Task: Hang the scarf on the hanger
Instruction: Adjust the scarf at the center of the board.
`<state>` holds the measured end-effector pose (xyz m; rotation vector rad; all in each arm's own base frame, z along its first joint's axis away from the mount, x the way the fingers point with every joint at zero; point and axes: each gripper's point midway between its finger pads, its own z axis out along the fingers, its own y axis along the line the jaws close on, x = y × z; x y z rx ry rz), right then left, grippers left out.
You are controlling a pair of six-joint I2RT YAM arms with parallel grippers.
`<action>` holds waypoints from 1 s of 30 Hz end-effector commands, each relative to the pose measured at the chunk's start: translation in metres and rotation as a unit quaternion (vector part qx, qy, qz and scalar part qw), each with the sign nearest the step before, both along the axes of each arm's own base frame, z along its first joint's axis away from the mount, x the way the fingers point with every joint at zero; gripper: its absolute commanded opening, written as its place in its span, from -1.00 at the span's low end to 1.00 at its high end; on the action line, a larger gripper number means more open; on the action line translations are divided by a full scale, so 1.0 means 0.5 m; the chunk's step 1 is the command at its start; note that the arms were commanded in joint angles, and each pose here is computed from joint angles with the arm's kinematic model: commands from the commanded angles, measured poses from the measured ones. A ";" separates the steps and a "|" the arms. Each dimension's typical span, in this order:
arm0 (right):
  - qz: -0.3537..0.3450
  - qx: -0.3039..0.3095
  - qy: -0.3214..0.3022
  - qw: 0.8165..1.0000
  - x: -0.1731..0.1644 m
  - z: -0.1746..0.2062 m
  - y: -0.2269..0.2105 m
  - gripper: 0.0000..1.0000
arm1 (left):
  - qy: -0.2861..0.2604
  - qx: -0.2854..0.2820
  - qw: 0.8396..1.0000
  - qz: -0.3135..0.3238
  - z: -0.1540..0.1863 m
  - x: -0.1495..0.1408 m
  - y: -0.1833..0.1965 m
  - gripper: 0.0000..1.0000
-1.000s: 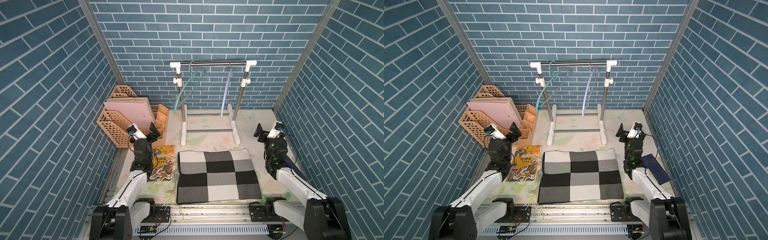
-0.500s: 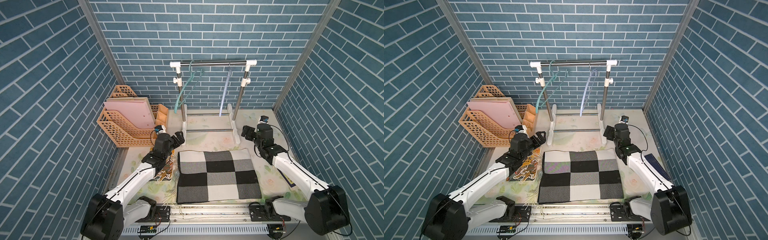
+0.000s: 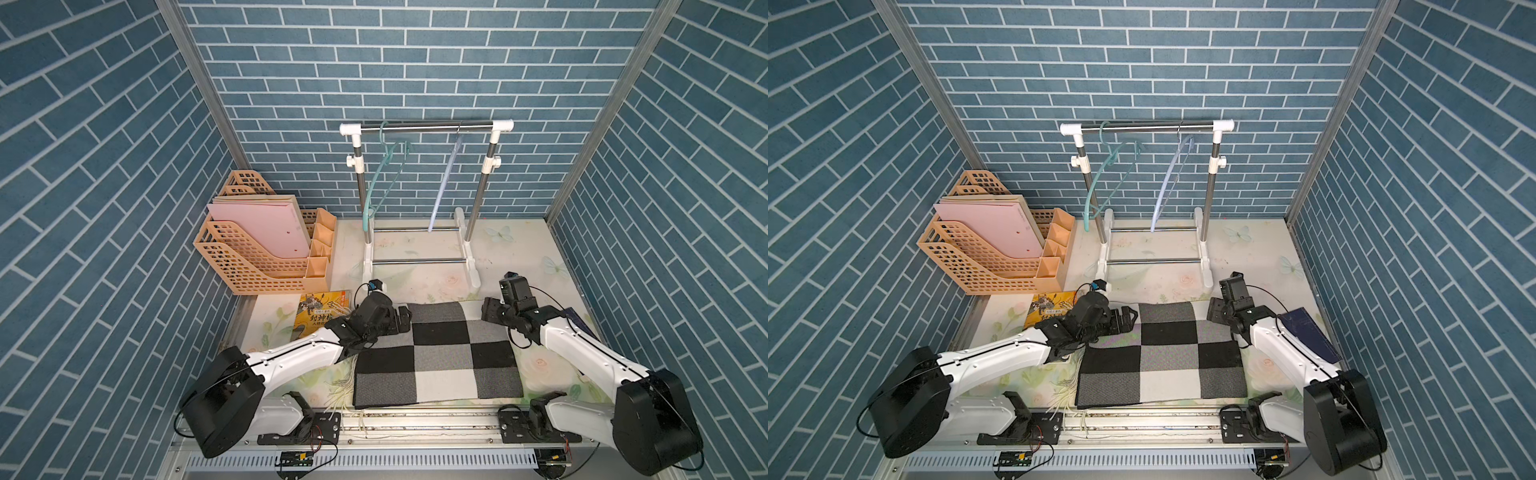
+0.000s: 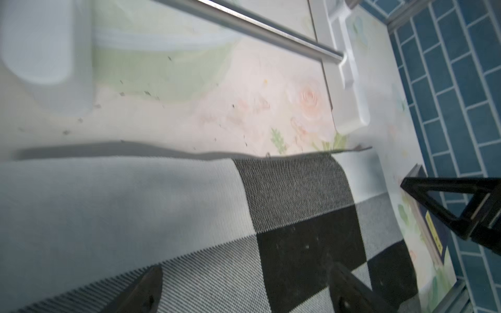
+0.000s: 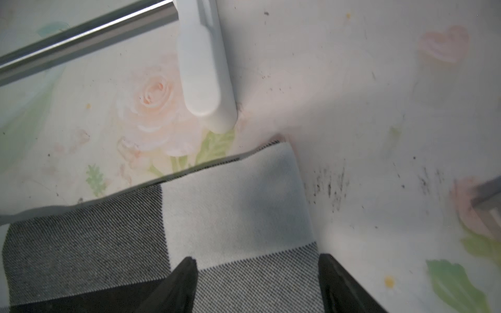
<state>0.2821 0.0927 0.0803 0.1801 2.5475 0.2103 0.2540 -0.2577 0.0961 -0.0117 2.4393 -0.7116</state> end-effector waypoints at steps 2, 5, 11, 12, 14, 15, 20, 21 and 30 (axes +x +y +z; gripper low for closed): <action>-0.008 0.004 0.039 0.999 -0.050 -0.018 -0.010 0.48 | 0.038 0.014 0.999 -0.009 -0.045 -0.044 -0.006 0.94; -0.001 0.013 0.036 0.999 -0.050 -0.011 -0.003 0.48 | 0.047 0.028 0.999 -0.002 -0.071 -0.049 0.007 0.91; 0.012 0.049 0.030 0.998 -0.043 0.003 0.025 0.48 | 0.089 0.051 0.994 0.035 -0.152 -0.040 0.074 0.81; 0.012 0.052 0.030 0.998 -0.041 0.003 0.026 0.48 | 0.093 0.046 0.994 0.041 -0.162 -0.037 0.083 0.79; 0.014 0.059 0.026 0.998 -0.037 0.008 0.033 0.48 | 0.100 0.047 0.992 0.058 -0.182 -0.031 0.106 0.78; 0.015 0.064 0.022 0.998 -0.033 0.016 0.036 0.48 | 0.103 0.049 0.991 0.063 -0.189 -0.028 0.115 0.76; 0.017 0.078 -0.003 0.997 -0.010 0.064 0.048 0.49 | 0.112 0.051 0.988 0.094 -0.211 -0.018 0.154 0.71; 0.018 0.080 -0.008 0.997 -0.006 0.073 0.050 0.49 | 0.110 0.048 0.988 0.093 -0.208 -0.017 0.153 0.71; 0.008 0.127 -0.157 0.979 0.086 0.350 0.078 0.51 | -0.039 -0.041 0.997 0.052 0.081 0.052 0.096 0.88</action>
